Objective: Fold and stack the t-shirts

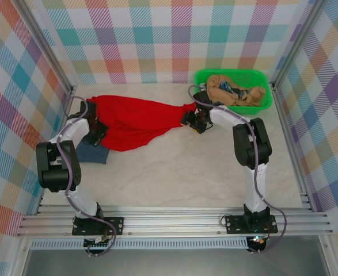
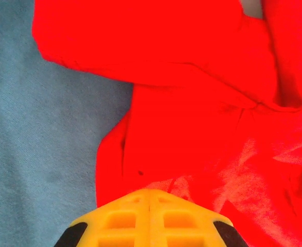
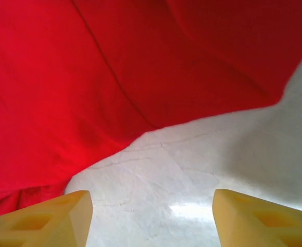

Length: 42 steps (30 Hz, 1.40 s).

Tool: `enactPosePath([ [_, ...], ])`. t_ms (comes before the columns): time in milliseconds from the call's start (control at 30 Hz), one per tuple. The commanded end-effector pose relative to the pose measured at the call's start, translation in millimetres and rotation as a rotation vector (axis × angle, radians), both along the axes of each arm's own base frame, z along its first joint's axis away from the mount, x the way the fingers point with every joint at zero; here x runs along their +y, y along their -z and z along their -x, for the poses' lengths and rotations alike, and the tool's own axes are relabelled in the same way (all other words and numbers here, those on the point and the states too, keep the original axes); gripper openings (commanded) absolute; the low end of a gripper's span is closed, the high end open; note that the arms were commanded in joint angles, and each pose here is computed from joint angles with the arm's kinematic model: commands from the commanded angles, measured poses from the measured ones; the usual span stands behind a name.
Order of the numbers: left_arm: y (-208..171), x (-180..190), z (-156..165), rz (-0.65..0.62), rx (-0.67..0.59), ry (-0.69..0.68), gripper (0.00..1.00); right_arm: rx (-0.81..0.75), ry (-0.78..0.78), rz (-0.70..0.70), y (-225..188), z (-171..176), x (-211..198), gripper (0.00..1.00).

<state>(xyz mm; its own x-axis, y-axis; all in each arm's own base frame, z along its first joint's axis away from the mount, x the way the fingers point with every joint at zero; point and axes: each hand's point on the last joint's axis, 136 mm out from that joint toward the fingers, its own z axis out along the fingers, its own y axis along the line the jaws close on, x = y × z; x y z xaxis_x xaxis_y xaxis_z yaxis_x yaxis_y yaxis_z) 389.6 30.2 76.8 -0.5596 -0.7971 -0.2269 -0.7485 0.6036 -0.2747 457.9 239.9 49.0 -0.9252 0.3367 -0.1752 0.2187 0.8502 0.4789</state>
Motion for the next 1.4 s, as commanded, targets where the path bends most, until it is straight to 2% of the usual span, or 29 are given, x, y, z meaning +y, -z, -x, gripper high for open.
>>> enactPosePath([
  [0,-58,-6,-20,-0.016,-0.12,-0.016,0.0,-0.034,0.061,0.023,4,-23,-1,0.6],
  [200,-128,-6,-31,-0.086,-0.257,-0.081,0.0,-0.058,0.073,0.037,12,-38,17,0.59],
  [300,-134,-7,-22,-0.103,-0.214,-0.082,0.0,-0.045,0.09,0.125,22,-38,16,0.54],
  [400,-122,-14,-11,-0.074,-0.203,-0.06,0.02,-0.041,0.117,0.145,32,-40,18,0.49],
  [500,-107,-18,0,-0.048,-0.174,-0.046,0.2,-0.037,0.114,0.149,43,-46,23,0.36],
  [567,-103,-18,5,-0.048,-0.162,-0.041,0.3,-0.053,0.102,0.151,45,-50,29,0.23],
  [600,-101,-18,7,-0.049,-0.154,-0.03,0.33,-0.063,0.099,0.149,43,-53,31,0.12],
  [667,-89,-16,13,-0.06,-0.117,-0.016,0.37,-0.09,0.099,0.149,28,-56,35,0.0],
  [733,-71,-9,23,-0.067,-0.063,-0.024,0.43,-0.137,0.098,0.15,1,-58,37,0.0],
  [800,-50,4,35,-0.048,-0.009,-0.059,0.55,-0.185,0.105,0.165,-34,-56,33,0.0],
  [900,-28,15,38,-0.031,0.02,-0.057,0.63,-0.205,0.102,0.176,-65,-46,24,0.0],
  [1067,-10,3,11,0.042,-0.064,0.036,0.62,-0.143,0.055,0.164,-69,-28,20,0.0],
  [1167,10,3,10,0.033,-0.018,0.076,0.61,-0.128,0.044,0.123,-68,-22,24,0.0],
  [1267,17,-1,4,0.039,-0.035,0.131,0.59,-0.118,0.027,0.104,-69,-20,28,0.0],
  [1367,21,-4,4,0.047,-0.012,0.158,0.52,-0.11,0.02,0.106,-68,-19,27,0.0],
])
